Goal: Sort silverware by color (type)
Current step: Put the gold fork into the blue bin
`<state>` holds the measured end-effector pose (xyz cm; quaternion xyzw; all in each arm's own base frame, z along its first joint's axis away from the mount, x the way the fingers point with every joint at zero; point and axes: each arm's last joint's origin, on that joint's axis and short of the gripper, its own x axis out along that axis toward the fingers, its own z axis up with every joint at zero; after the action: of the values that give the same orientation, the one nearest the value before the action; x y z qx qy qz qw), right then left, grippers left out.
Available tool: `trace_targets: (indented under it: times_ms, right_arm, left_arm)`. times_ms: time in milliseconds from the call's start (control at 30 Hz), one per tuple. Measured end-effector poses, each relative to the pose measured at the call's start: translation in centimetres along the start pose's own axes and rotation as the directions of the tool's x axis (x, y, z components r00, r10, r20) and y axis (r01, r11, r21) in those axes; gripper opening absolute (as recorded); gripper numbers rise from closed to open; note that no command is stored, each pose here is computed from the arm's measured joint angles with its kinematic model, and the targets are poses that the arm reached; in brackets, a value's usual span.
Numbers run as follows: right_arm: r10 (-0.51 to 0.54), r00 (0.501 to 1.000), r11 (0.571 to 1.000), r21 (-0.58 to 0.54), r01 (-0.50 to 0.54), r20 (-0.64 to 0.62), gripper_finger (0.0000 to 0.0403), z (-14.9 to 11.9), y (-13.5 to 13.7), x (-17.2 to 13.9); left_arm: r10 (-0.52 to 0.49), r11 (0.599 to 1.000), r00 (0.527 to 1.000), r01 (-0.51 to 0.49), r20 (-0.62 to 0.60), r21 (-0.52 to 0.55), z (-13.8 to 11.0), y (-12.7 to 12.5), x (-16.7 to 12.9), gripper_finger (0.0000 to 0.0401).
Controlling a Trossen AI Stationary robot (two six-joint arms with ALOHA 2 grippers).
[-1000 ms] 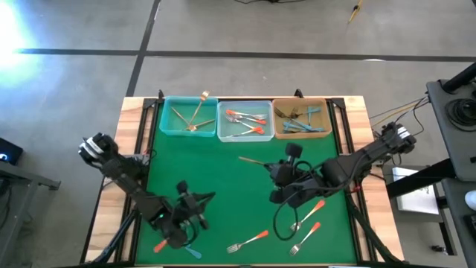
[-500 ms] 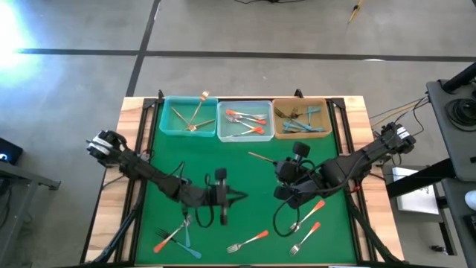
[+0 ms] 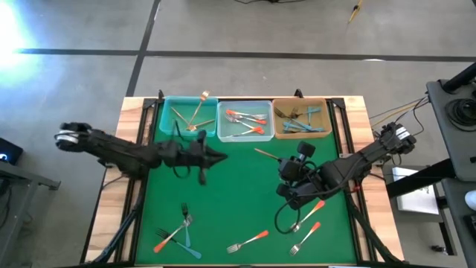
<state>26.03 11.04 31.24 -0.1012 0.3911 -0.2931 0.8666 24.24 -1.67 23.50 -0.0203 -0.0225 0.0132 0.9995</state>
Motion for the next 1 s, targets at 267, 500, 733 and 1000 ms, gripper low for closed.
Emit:
trace_targets:
  times_ms: [267, 500, 733, 1000]
  right_arm:
    - [-0.049, 0.994, 0.998, 0.040, 0.045, 0.100, 0.0013, 0.6, 0.3, 0.2]
    - [-0.091, 0.980, 0.991, 0.116, 0.071, 0.178, 0.0013, 1.4, 0.6, 1.2]
    - [-0.115, 0.982, 0.987, 0.128, 0.097, 0.147, 0.0013, 1.3, 0.0, 2.7]
    - [-0.107, 0.985, 0.991, 0.099, 0.094, 0.136, 0.0013, 1.4, -0.2, 2.8]
  left_arm:
    - [-0.079, 0.990, 0.974, 0.101, 0.214, -0.096, -1.1, 2.2, -2.0, 0.0000]
    - [-0.109, 0.991, 0.977, 0.121, 0.181, -0.053, -0.6, 2.0, 1.7, 0.0001]
    - [-0.374, 0.927, 0.921, 0.375, 0.109, 0.011, 1.0, 1.1, 5.8, 0.0049]
    - [-0.369, 0.923, 0.924, 0.377, -0.102, 0.079, 3.2, 1.0, 8.3, 0.0115]
